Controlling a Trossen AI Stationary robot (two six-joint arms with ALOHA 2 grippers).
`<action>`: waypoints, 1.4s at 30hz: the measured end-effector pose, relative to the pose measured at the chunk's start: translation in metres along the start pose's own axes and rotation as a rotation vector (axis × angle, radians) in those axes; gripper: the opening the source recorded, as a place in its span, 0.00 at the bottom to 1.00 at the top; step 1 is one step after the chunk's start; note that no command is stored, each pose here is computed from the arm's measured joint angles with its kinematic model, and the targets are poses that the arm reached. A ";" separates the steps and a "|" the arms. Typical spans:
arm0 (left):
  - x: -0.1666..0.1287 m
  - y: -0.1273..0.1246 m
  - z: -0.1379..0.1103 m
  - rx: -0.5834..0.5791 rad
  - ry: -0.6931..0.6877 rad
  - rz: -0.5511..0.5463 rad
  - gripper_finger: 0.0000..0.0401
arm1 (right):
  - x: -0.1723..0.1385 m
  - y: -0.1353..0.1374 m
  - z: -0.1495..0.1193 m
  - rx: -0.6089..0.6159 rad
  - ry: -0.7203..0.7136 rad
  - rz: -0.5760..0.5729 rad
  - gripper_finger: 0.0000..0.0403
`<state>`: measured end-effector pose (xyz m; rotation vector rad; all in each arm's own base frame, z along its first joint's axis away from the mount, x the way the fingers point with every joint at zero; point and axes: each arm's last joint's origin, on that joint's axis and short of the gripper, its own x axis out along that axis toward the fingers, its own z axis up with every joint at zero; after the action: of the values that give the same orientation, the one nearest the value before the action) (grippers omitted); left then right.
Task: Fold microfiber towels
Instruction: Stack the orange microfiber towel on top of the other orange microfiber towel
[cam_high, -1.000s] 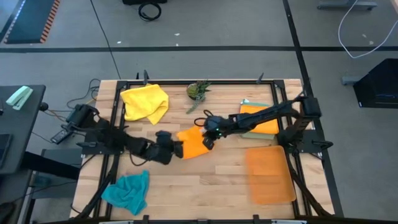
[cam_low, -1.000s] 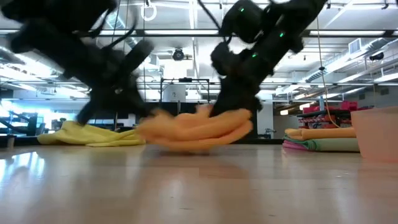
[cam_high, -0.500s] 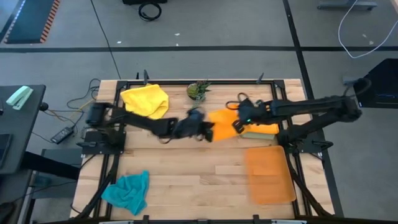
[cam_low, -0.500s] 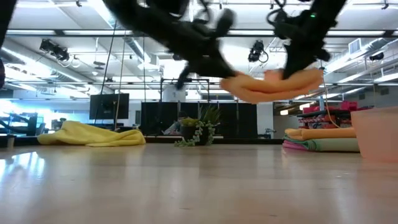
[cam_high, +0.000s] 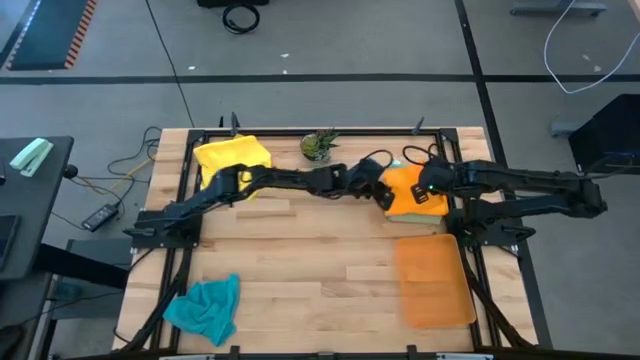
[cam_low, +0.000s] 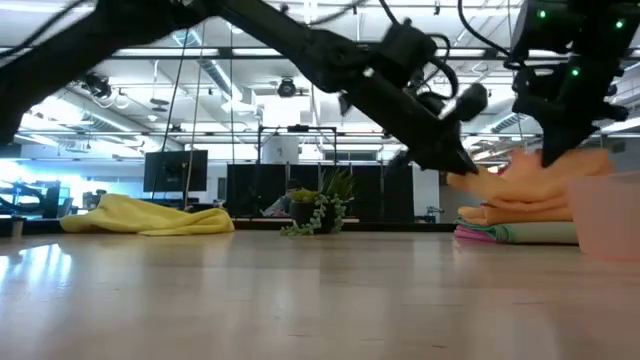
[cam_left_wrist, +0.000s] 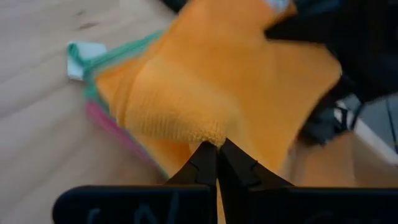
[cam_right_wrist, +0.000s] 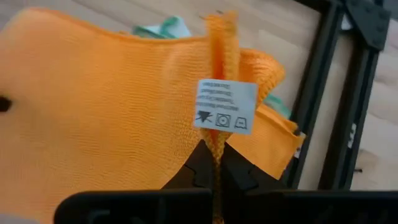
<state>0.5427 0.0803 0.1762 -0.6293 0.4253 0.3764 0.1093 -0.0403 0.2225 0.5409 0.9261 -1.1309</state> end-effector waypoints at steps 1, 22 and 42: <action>0.006 0.002 0.002 -0.003 -0.001 0.002 0.02 | 0.002 -0.002 -0.002 0.010 0.009 -0.003 0.02; 0.013 0.013 0.012 0.049 0.062 0.035 0.23 | 0.007 -0.015 -0.002 0.125 0.088 -0.111 0.03; 0.009 -0.015 0.001 0.467 0.032 -0.054 0.34 | -0.012 -0.009 0.031 0.098 0.106 -0.075 0.46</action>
<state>0.5576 0.0720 0.1795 -0.1913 0.5057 0.2041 0.1099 -0.0611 0.2494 0.6553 0.9932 -1.2292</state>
